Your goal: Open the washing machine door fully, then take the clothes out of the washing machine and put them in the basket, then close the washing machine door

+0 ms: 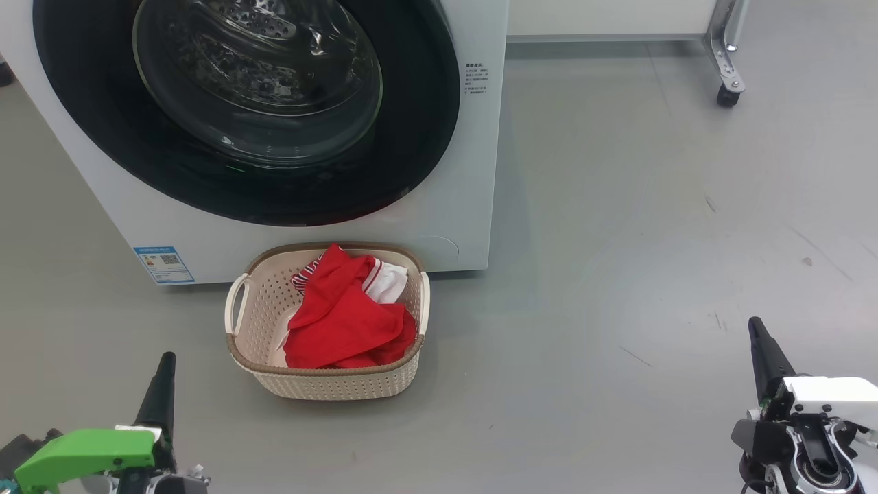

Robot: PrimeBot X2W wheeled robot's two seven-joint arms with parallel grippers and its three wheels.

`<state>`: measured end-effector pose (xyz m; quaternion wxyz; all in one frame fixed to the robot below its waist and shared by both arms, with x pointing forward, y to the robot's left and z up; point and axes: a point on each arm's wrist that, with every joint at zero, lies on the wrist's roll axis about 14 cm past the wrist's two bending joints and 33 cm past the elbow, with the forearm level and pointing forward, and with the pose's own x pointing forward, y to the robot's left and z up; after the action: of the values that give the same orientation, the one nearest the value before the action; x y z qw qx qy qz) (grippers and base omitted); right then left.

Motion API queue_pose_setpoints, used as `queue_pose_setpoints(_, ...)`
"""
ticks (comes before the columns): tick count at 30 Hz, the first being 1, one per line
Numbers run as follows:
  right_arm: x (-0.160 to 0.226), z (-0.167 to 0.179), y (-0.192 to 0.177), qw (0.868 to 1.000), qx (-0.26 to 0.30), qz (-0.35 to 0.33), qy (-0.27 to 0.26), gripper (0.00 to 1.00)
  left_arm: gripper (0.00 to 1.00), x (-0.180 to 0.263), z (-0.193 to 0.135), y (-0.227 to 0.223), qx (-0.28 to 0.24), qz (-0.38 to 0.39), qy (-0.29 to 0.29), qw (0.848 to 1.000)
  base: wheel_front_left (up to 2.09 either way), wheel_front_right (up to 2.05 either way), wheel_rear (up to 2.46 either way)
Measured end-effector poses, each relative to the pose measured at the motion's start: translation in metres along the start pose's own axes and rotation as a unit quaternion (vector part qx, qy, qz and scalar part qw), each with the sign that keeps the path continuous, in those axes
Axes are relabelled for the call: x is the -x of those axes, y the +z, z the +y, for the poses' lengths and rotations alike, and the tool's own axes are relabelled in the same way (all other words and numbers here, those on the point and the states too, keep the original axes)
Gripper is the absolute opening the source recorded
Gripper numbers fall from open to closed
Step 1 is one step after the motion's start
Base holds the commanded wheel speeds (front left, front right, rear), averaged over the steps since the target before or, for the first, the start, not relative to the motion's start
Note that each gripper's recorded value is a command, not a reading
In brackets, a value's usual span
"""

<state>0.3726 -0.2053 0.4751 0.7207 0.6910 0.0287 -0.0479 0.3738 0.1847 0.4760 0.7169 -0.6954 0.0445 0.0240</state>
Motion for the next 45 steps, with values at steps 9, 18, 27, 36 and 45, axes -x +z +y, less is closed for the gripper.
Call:
queue_pose_setpoints(9, -0.0009, 0.003, 0.0002, 1.0, -0.025, 0.001, 0.008, 0.0, 0.0, 0.0, -0.0011, 0.0024, 0.014, -0.002, -0.002, 1.0, 0.0, 0.0, 0.0)
queue_pose_setpoints(18, -0.0009, 0.003, 0.0004, 1.0, -0.025, 0.001, 0.008, 0.0, 0.0, -0.0001, -0.0012, 0.0024, 0.014, -0.002, -0.002, 1.0, 0.0, 0.0, 0.0)
queue_pose_setpoints(27, -0.0009, 0.003, 0.0005, 1.0, -0.025, 0.0, 0.008, 0.0, 0.0, -0.0001, -0.0012, 0.0024, 0.015, -0.002, -0.002, 1.0, 0.0, 0.0, 0.0)
queue_pose_setpoints(36, -0.0009, 0.003, 0.0006, 1.0, -0.026, 0.0, 0.008, 0.0, 0.0, -0.0002, -0.0012, 0.0026, 0.015, -0.003, -0.003, 1.0, 0.0, 0.0, 0.0)
queue_pose_setpoints(45, -0.0009, 0.003, 0.0006, 1.0, -0.026, 0.0, 0.008, 0.0, 0.0, -0.0002, -0.0013, 0.0025, 0.015, -0.003, -0.003, 1.0, 0.0, 0.0, 0.0)
